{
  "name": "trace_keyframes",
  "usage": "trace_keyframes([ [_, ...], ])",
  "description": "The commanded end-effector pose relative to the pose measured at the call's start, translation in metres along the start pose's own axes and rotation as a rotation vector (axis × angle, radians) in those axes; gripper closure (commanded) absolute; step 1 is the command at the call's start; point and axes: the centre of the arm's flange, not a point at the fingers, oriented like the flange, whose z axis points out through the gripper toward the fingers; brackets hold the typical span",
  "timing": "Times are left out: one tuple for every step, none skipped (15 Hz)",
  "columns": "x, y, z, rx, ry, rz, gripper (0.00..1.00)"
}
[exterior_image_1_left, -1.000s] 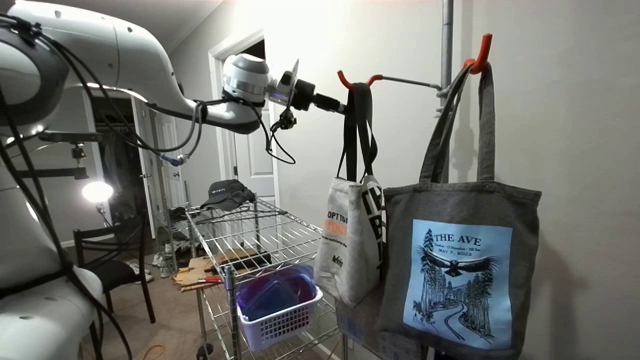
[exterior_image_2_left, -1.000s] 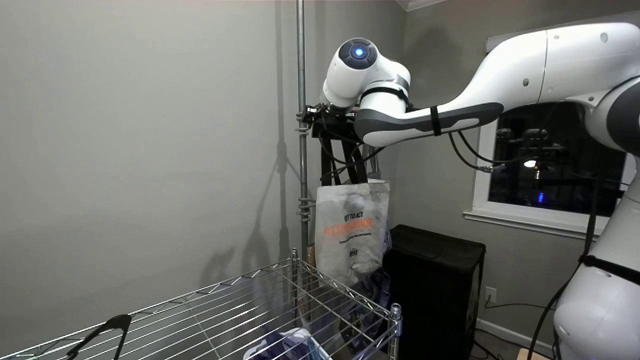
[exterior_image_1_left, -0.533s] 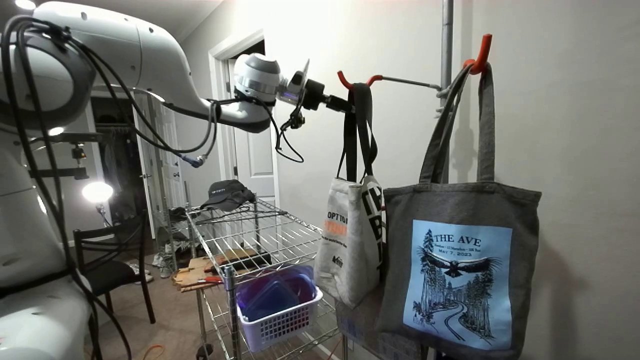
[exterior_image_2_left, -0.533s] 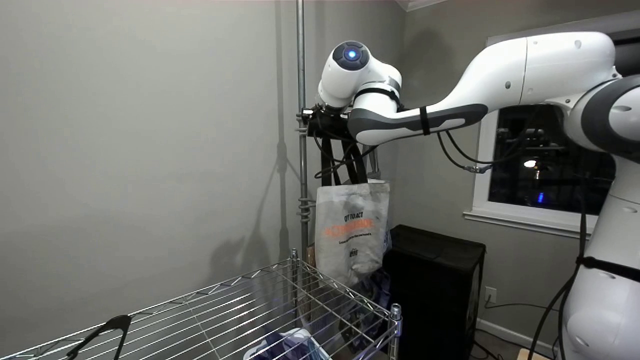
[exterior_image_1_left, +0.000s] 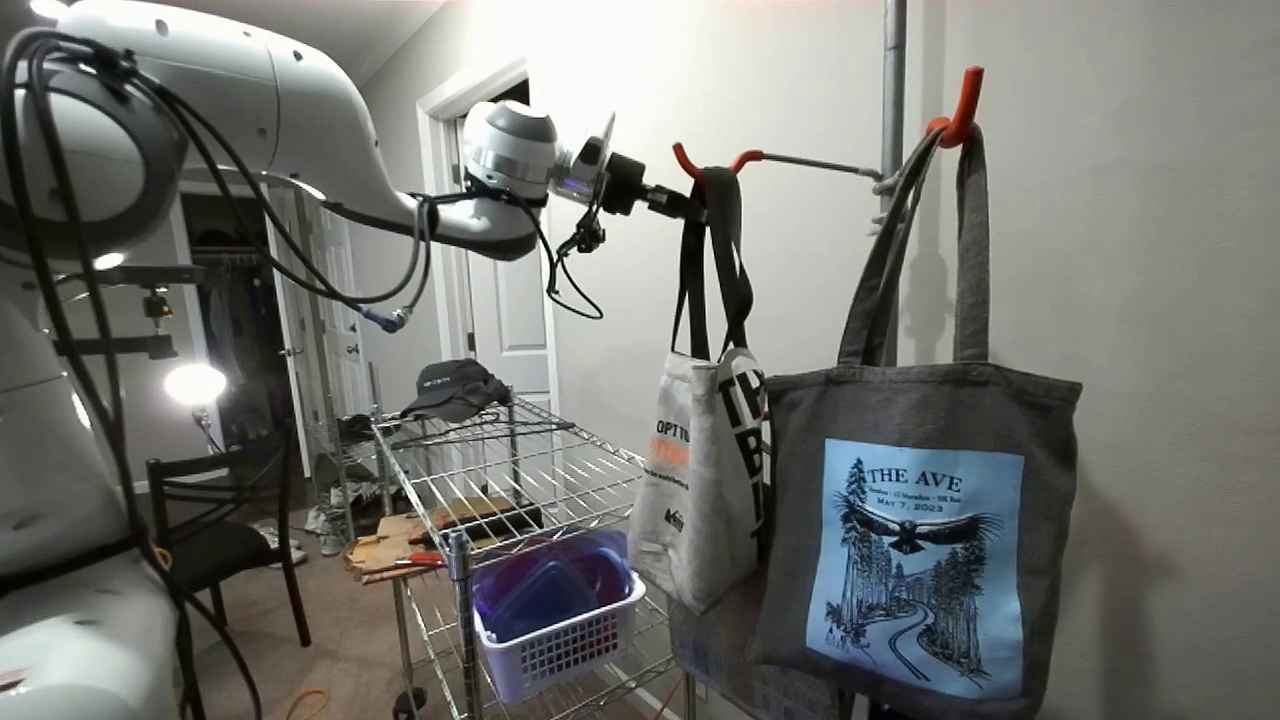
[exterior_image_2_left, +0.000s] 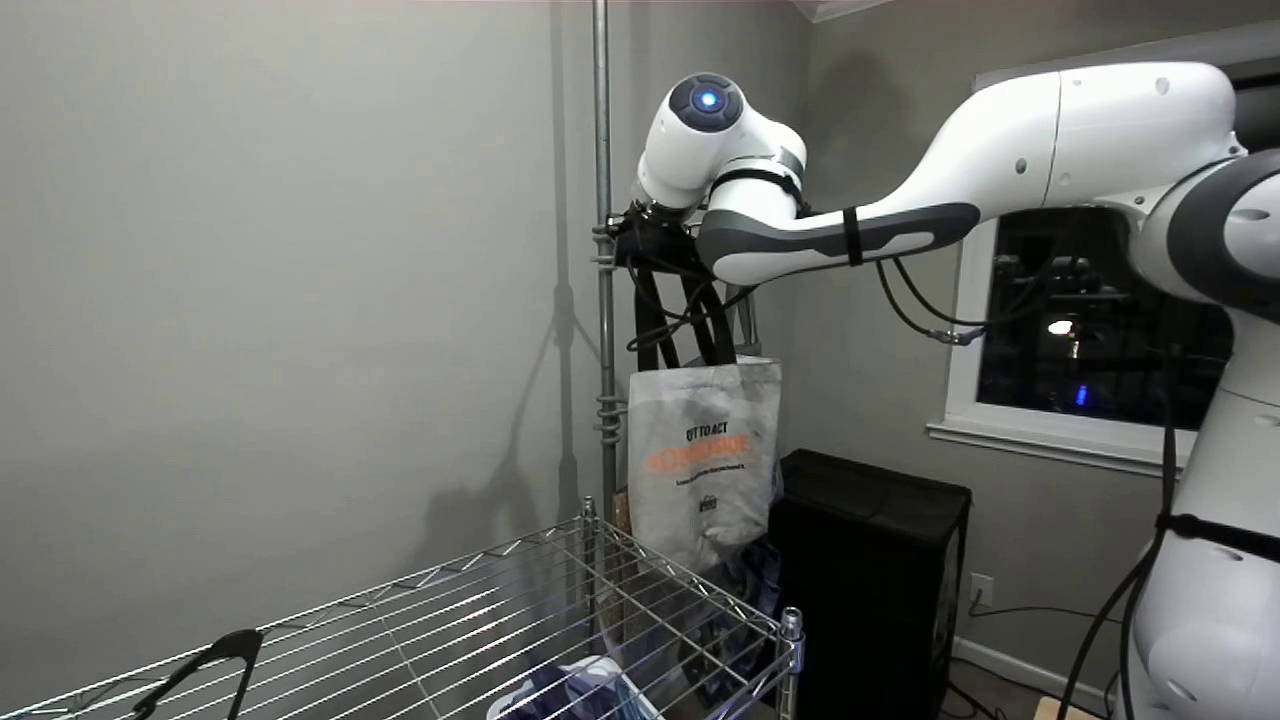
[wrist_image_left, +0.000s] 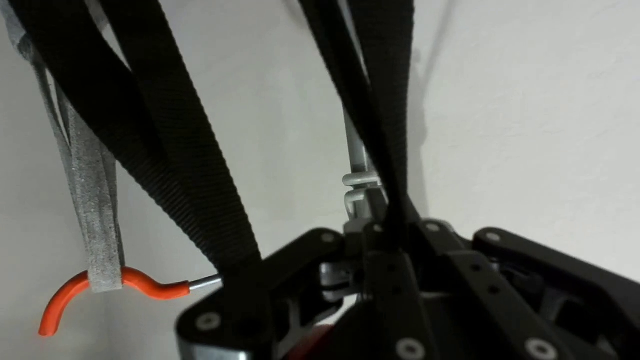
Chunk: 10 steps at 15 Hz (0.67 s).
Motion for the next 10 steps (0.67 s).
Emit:
trace_keyframes([
  [-0.01,0.007,-0.034,0.032,-0.01,-0.008,0.96],
  [-0.013,0.007,-0.04,0.035,-0.008,-0.013,0.95],
  [-0.014,0.006,-0.044,0.042,-0.006,-0.017,0.94],
  [-0.015,0.008,-0.048,0.044,0.0,-0.017,0.95],
  [-0.015,0.009,-0.052,0.046,0.008,-0.016,0.93],
  [-0.012,0.013,-0.059,0.047,0.024,-0.008,0.95],
  [-0.007,0.016,-0.065,0.048,0.036,-0.003,0.95],
  [0.0,0.021,-0.074,0.054,0.051,0.004,0.95],
  [0.012,0.027,-0.084,0.062,0.072,0.014,0.94],
  [0.022,0.032,-0.095,0.07,0.089,0.024,0.94],
])
